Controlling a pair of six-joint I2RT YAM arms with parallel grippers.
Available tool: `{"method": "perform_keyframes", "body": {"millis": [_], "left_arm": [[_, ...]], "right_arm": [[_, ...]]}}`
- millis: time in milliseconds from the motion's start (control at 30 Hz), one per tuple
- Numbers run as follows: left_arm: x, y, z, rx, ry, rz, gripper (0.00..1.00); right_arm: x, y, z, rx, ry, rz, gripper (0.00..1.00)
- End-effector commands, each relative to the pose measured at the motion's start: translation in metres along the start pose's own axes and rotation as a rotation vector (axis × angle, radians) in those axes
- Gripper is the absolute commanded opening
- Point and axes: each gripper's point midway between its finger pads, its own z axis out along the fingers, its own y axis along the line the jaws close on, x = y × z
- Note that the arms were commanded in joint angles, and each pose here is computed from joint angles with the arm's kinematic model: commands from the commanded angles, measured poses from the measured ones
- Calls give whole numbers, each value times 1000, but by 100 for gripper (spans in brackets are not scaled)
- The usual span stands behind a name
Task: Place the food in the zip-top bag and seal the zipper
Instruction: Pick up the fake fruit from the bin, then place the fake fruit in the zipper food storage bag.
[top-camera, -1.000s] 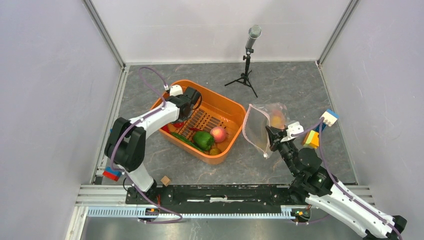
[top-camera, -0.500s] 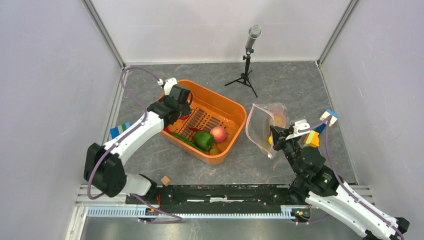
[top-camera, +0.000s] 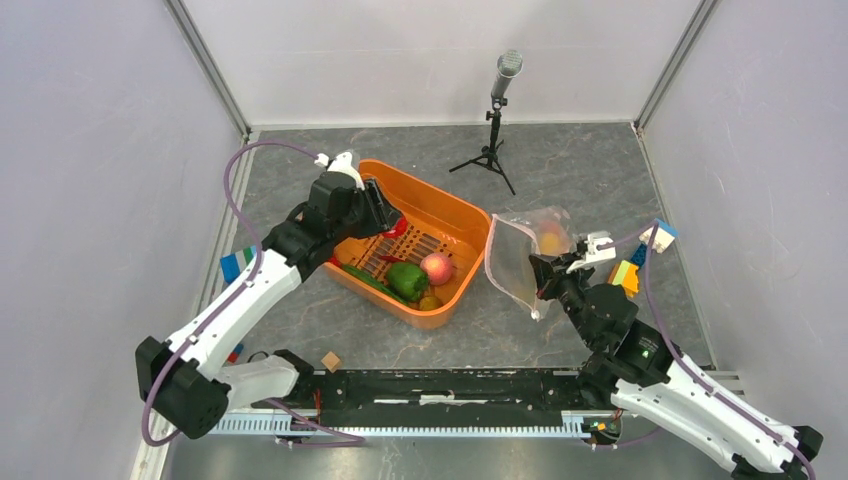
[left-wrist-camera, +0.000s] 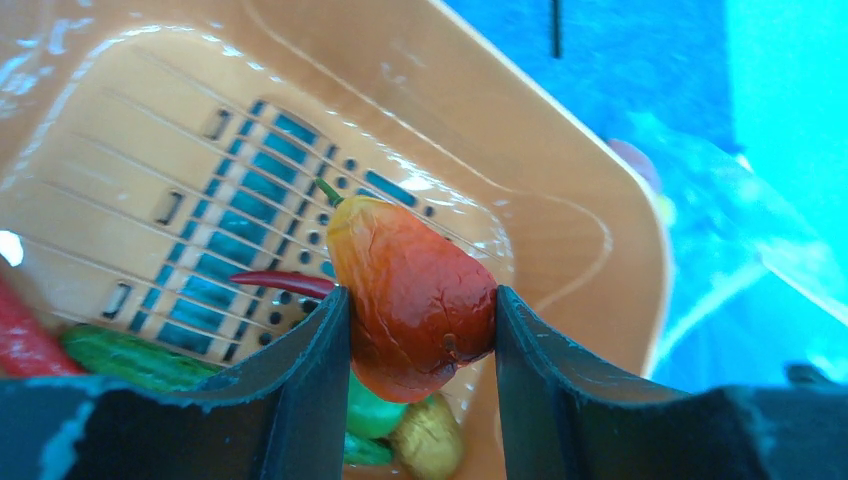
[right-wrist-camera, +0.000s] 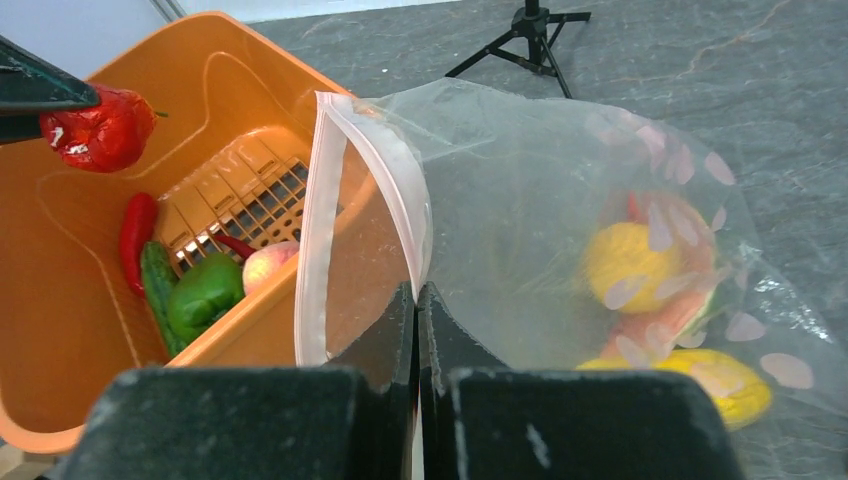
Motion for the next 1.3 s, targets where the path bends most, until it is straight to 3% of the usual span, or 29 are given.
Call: {"method": "perform_keyframes", "body": {"millis": [0, 167, 400, 567, 767, 967, 1033, 1133, 1267], "left_arm": [[2, -53, -29, 287, 18, 67, 20], [22, -110, -60, 526, 26, 153, 21], [67, -175, -80, 730, 63, 313, 21], [95, -211, -79, 800, 110, 419, 20], [107, -240, -72, 813, 85, 492, 20], [124, -236, -39, 722, 103, 526, 20], [126, -233, -31, 693, 86, 534, 25], [126, -228, -22, 641, 74, 552, 42], [121, -230, -25, 652, 50, 579, 72]], "right_arm": [[-8, 12, 1, -42, -42, 139, 0], [-7, 20, 5, -61, -21, 162, 0], [-17, 28, 3, -86, -28, 193, 0], [-24, 31, -2, -114, -49, 226, 0], [-24, 35, -8, -152, -50, 260, 0], [-27, 41, -11, -190, -65, 282, 0], [-27, 41, -11, -195, -63, 283, 0], [-28, 41, -12, -198, -66, 291, 0], [-27, 39, -13, -192, -72, 305, 0]]}}
